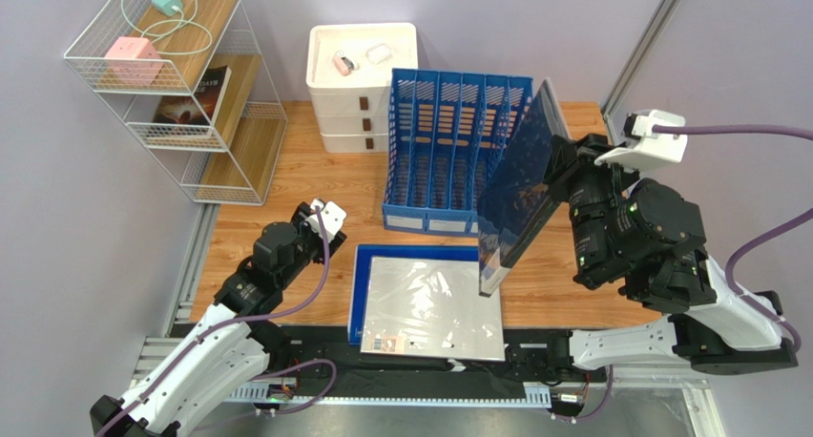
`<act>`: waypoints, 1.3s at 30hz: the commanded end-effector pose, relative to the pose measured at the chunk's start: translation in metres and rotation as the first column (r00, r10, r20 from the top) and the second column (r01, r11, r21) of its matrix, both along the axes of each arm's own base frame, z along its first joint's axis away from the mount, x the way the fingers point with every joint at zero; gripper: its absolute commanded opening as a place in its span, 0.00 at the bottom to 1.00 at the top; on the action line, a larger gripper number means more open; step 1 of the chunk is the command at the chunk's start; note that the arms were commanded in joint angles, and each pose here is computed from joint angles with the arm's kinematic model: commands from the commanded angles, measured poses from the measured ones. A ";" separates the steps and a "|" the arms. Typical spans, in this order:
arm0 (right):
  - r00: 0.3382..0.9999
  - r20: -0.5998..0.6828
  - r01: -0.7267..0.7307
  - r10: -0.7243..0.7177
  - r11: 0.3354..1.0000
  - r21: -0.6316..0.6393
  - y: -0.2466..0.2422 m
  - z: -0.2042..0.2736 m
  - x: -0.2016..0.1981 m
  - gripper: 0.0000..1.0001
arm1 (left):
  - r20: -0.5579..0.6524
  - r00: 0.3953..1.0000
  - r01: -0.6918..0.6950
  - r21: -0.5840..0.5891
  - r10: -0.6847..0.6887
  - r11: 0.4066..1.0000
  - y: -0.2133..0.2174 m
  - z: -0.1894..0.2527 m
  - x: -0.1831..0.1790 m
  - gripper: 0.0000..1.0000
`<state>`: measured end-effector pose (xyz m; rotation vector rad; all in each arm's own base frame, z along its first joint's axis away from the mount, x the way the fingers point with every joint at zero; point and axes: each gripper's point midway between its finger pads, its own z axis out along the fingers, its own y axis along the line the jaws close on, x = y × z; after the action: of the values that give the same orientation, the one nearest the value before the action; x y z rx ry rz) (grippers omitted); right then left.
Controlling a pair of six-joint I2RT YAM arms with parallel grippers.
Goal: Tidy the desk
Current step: Place the folder in the storage box.
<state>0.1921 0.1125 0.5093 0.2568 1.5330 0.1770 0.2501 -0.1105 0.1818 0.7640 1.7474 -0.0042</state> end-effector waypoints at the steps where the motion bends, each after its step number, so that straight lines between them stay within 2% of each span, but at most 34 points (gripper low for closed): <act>1: 0.998 0.026 0.054 -0.054 0.998 -0.014 -0.006 0.023 0.013 0.00 | 0.011 1.000 0.004 -0.041 -0.004 0.999 -0.004 0.004 0.002 0.68; 19: 0.993 0.086 0.100 -0.085 0.976 -0.192 0.022 0.023 0.085 0.00 | 0.010 1.000 0.012 -0.034 -0.012 0.999 -0.004 0.001 0.002 0.68; 30: 0.994 0.086 0.081 -0.067 0.980 -0.180 0.039 0.022 0.113 0.00 | 0.005 1.000 0.009 -0.027 -0.009 1.000 -0.004 -0.001 0.005 0.68; 39: 0.994 0.074 0.098 -0.084 0.972 -0.214 0.046 0.014 0.152 0.00 | 0.007 1.000 0.014 -0.027 -0.014 1.000 -0.005 -0.001 0.004 0.68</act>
<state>0.3343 0.1621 0.4975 0.0974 1.5210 -0.1232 0.2511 -0.1118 0.1743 0.7775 1.7644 -0.0140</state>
